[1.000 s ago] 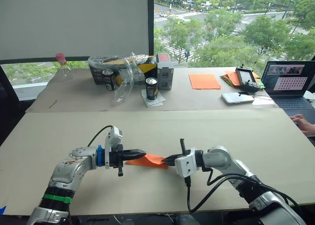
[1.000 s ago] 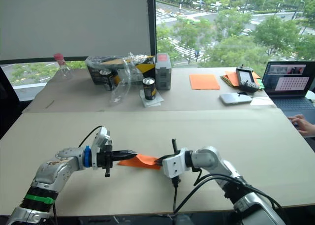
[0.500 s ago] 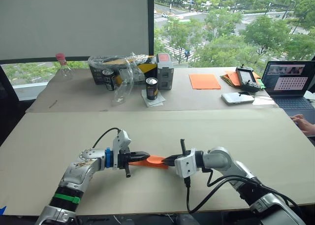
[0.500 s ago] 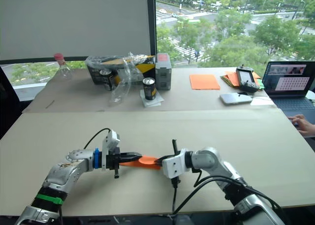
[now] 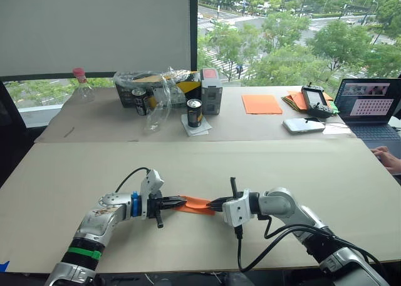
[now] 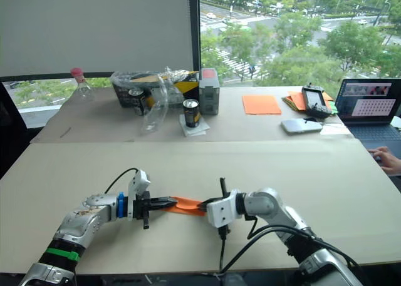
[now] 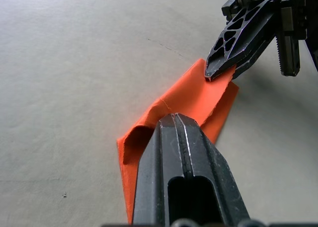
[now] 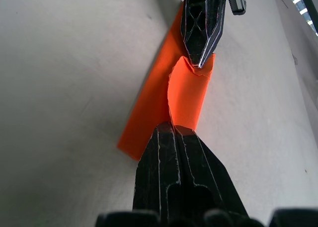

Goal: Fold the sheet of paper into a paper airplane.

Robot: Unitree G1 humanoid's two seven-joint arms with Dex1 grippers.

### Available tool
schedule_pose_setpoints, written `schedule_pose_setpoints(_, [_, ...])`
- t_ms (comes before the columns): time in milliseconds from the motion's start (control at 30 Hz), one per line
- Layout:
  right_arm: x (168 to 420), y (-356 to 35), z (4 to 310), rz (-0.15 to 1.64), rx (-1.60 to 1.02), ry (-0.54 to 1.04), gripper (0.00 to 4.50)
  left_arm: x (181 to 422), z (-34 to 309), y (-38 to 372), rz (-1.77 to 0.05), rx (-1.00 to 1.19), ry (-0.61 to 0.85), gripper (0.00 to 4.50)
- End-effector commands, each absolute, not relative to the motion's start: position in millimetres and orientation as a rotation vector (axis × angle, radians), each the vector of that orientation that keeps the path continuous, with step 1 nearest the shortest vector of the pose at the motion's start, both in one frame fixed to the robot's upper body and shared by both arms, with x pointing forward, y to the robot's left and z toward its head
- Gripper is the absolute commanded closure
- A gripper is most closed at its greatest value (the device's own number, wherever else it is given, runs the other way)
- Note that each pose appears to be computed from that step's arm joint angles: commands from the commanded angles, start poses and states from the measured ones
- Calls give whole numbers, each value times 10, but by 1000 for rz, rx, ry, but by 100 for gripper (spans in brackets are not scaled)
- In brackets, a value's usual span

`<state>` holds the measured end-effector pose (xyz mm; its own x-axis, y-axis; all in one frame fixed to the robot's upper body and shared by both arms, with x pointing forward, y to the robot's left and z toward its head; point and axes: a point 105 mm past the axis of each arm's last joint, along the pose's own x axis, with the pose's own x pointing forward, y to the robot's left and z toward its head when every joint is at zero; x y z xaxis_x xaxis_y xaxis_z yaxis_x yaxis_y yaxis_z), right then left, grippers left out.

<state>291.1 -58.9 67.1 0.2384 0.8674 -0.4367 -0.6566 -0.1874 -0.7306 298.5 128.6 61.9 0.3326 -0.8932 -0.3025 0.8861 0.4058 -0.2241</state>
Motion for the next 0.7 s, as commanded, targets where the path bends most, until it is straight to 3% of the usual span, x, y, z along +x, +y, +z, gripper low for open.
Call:
schedule_pose_setpoints(33, [2828,-737,323,1451,-1132,-81,445,2920,781,1254,-1210,-143,323,450])
schedule_pose_setpoints(133, [2831,-744,314,1451,-1132,-77,445,2852,1137,1152,-1317,-195,161,450])
schedule_pose_setpoints(267, [2843,-736,322,1450,-1132,-76,445,2911,1253,1094,-1323,-165,123,450])
schedule_pose_setpoints(567, [2875,-742,331,1441,-1131,-71,445,3154,811,1172,-1128,9,302,450])
schedule_pose_setpoints(700, [2861,-744,322,1443,-1129,-69,445,3139,577,1261,-1087,51,405,450])
